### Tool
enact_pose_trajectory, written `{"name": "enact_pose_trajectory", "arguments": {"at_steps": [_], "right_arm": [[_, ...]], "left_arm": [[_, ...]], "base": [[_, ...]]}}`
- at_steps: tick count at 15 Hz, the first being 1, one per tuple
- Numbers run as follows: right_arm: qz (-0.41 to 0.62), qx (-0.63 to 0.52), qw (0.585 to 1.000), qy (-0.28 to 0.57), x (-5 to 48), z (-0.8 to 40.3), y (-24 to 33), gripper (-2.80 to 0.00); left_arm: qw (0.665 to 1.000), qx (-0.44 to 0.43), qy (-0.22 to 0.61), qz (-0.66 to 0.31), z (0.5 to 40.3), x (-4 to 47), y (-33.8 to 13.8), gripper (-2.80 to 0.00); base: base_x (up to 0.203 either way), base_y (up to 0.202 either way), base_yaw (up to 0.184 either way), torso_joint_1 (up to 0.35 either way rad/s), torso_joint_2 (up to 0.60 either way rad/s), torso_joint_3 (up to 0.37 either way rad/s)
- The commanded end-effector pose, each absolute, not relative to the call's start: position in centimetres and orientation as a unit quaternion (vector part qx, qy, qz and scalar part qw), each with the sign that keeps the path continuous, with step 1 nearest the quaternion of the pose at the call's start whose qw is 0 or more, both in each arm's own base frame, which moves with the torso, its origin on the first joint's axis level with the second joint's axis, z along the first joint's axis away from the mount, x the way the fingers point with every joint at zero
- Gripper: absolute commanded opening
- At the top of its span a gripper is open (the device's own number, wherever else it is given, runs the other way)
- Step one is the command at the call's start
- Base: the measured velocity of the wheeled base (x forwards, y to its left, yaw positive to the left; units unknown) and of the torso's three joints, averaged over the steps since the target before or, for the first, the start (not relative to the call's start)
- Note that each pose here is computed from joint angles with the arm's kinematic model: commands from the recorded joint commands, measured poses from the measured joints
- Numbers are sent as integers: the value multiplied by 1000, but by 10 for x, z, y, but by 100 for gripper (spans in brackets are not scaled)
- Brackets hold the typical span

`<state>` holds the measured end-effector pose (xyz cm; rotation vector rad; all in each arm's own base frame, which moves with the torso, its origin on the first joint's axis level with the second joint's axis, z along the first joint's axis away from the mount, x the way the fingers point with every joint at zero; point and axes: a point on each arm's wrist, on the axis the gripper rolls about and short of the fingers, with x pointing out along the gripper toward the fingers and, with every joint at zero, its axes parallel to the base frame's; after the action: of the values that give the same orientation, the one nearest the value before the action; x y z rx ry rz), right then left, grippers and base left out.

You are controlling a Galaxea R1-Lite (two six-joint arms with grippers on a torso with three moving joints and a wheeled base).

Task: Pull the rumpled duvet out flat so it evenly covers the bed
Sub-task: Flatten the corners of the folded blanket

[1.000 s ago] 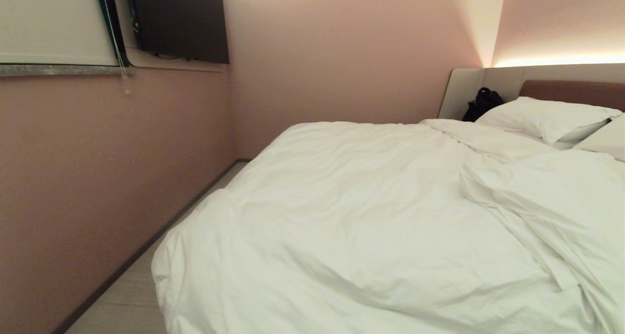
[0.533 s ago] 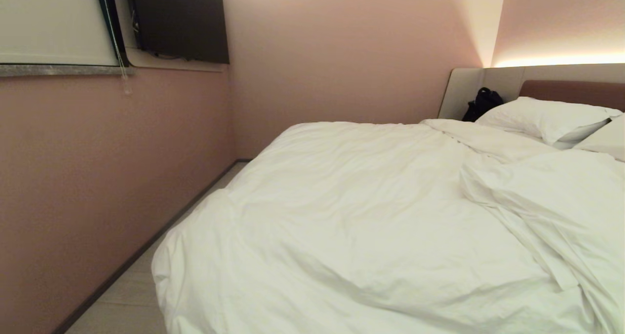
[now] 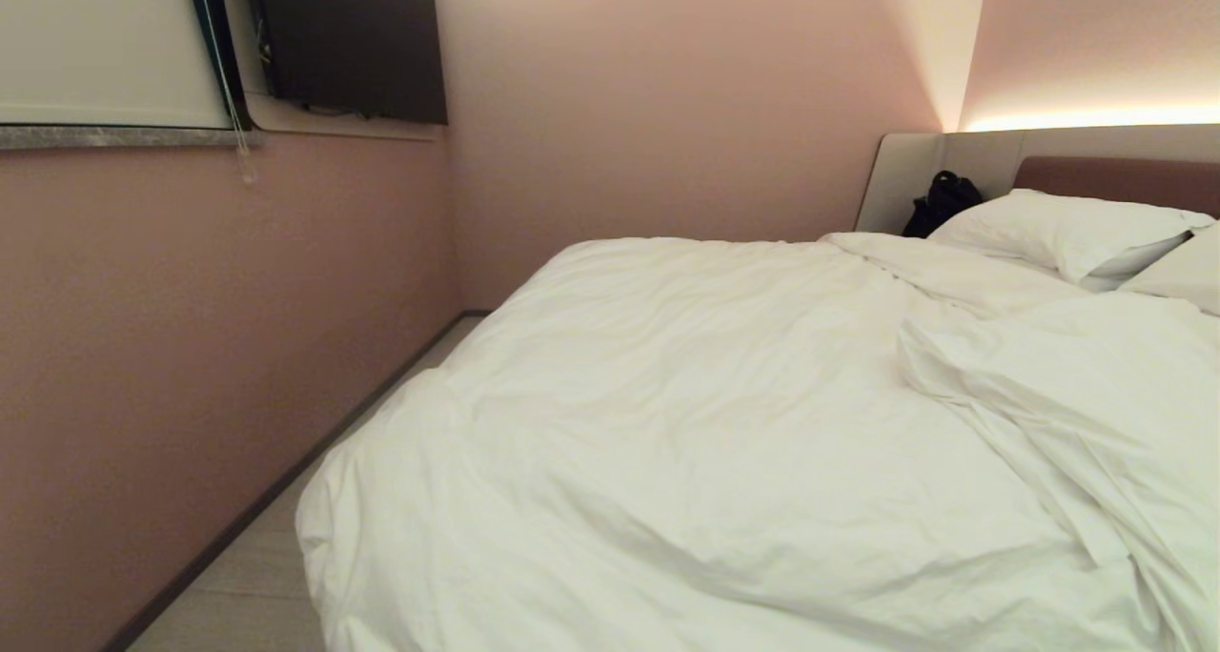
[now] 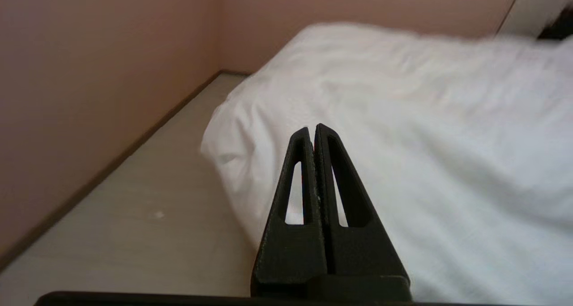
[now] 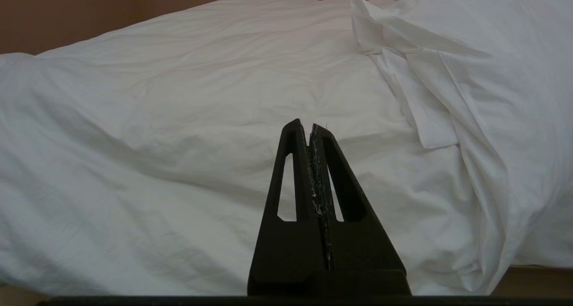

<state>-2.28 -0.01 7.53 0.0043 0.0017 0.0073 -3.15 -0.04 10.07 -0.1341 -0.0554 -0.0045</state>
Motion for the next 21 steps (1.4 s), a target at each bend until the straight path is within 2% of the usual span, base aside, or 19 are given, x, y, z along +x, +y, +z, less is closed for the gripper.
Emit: {"name": "enact_pose_trajectory", "arguments": {"at_steps": [1,4,7,10,12,16,18,21], "right_arm": [[4,2,1000,1,-23,75,0,-280],[4,2,1000,1,-23,75,0,-280],[4,3,1000,1,-23,75,0,-280],[4,3,1000,1,-23,75,0,-280],[4,3,1000,1,-23,75,0,-280],[4,3,1000,1,-23,75,0,-280],[4,3,1000,1,-23,75,0,-280],[4,3,1000,1,-23,75,0,-280]], "left_arm": [[994,-104,-17,-3,124,-34,0,-280],[978,-183,97,-11,140,-9,-1,-280],[937,-255,239,-9,151,37,-4,-280],[884,-282,373,11,140,94,-8,-280],[856,-293,424,31,124,131,-9,-280],[842,-339,414,65,105,180,19,-280],[851,-338,400,53,105,189,39,-280],[874,-288,390,13,104,195,64,-280]], "base": [[0,0,0,0,0,0],[0,0,0,0,0,0],[0,0,0,0,0,0],[0,0,0,0,0,0],[0,0,0,0,0,0],[0,0,0,0,0,0],[0,0,0,0,0,0],[0,0,0,0,0,0]]}}
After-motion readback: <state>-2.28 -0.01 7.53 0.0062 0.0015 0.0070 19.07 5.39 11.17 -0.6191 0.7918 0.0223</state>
